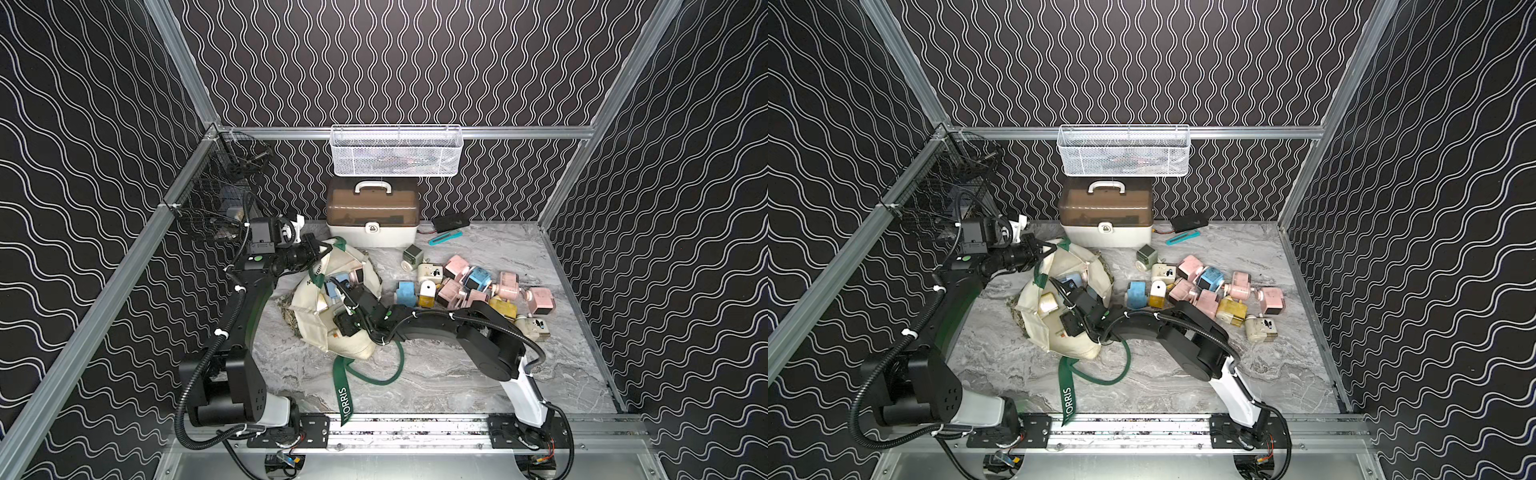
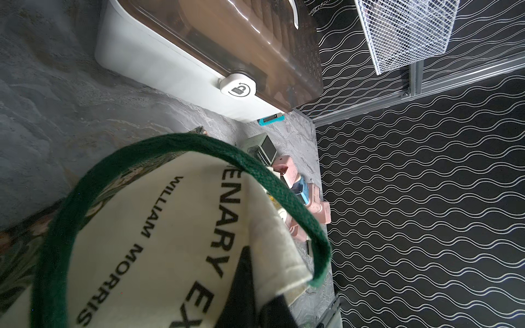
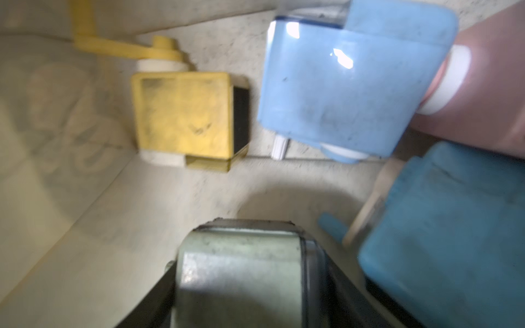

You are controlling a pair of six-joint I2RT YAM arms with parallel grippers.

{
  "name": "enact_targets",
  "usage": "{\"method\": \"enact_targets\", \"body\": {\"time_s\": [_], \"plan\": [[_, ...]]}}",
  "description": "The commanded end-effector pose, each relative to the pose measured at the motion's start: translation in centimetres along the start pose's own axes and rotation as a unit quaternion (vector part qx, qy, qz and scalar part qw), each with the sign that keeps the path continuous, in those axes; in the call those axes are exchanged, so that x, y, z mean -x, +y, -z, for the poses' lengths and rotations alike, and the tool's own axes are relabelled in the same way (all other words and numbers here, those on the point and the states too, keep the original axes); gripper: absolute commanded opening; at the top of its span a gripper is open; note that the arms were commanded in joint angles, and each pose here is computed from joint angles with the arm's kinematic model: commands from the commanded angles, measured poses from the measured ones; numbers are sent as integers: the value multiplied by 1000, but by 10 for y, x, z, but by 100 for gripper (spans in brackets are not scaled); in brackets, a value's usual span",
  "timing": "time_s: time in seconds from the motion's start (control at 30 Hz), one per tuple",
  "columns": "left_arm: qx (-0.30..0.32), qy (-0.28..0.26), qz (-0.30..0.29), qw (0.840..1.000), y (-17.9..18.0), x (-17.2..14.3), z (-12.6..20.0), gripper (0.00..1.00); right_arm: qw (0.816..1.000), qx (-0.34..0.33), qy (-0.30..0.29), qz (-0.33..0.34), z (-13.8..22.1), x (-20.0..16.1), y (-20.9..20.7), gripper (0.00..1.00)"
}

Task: Take out the pencil sharpeners from the tote bags
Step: Pick up the pencil sharpener from the canvas bag, then place the pencil sharpener at the center of the board.

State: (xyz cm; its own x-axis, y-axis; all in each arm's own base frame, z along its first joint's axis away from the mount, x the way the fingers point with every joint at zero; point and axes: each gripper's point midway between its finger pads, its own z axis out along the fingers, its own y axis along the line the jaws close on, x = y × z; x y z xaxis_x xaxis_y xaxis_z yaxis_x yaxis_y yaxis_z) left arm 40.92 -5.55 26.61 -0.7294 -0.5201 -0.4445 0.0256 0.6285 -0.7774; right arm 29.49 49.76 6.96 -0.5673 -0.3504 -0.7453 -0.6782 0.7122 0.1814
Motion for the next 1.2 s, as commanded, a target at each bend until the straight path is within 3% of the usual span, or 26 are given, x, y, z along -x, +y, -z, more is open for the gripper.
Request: {"method": "enact_targets", "body": {"time_s": [0.0, 0.23, 0.53, 0.83, 1.0, 1.17], "plan": [[-16, -14, -19, 1000, -10, 8, 2, 0, 1000, 25, -17, 6, 14, 12, 9, 65], [-18, -11, -15, 1000, -9, 7, 1, 0, 999, 40, -17, -6, 32, 11, 13, 65], [-17, -12, -15, 1000, -8, 8, 0, 0, 994, 102, -15, -32, 83, 21, 36, 65], [-6, -12, -14, 1000, -3, 9, -1, 0, 992, 109, -39, -44, 146, 23, 29, 65], [-9, -13, -16, 1000, -5, 8, 0, 0, 995, 63, -55, -53, 181, 20, 4, 65], [-10, -11, -14, 1000, -5, 8, -1, 0, 989, -51, -96, -98, 225, 9, -56, 67]]}}
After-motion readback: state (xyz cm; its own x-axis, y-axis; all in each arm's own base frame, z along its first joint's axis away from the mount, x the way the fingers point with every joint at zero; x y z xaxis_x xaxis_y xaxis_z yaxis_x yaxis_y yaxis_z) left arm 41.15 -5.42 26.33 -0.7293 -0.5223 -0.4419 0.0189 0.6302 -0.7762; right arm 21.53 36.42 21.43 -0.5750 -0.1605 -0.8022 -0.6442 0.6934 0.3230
